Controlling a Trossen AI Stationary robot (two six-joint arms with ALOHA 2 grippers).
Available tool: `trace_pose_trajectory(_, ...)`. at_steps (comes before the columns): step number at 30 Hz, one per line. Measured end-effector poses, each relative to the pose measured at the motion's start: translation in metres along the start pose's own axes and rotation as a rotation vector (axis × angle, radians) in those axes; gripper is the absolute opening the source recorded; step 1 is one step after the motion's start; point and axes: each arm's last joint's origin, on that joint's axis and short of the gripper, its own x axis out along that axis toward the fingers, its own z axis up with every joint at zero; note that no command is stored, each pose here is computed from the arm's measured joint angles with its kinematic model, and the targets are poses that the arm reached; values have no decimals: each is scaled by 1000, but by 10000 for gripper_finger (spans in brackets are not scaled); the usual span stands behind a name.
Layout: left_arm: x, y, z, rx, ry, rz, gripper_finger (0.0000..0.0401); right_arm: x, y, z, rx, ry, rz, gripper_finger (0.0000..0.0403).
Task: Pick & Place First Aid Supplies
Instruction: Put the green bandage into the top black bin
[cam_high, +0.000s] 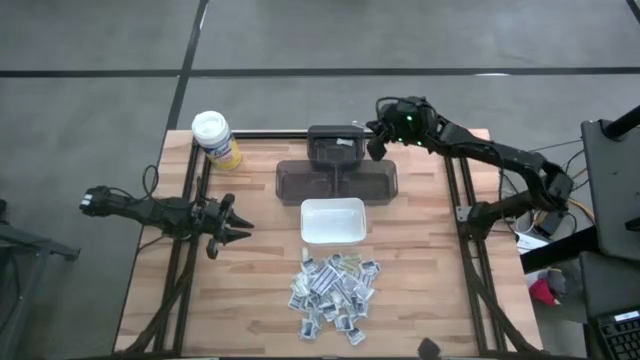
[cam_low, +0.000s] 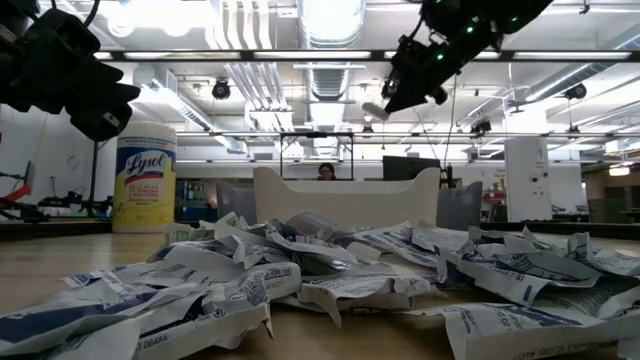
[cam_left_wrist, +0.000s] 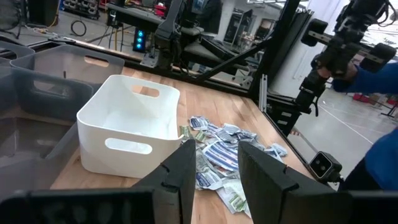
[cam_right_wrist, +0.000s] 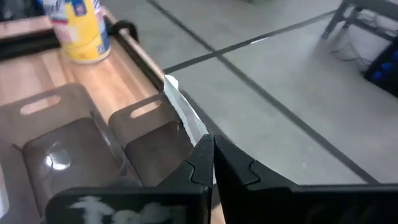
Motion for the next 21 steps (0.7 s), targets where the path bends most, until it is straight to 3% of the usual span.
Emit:
trace_pose_trajectory(12, 0, 0, 0, -36, -2, 2, 115, 87, -13, 33, -107, 312, 49, 8)
trace_pose_trajectory(21, 0, 0, 0, -38, -2, 2, 115, 133, -34, 34, -57, 516, 169, 8)
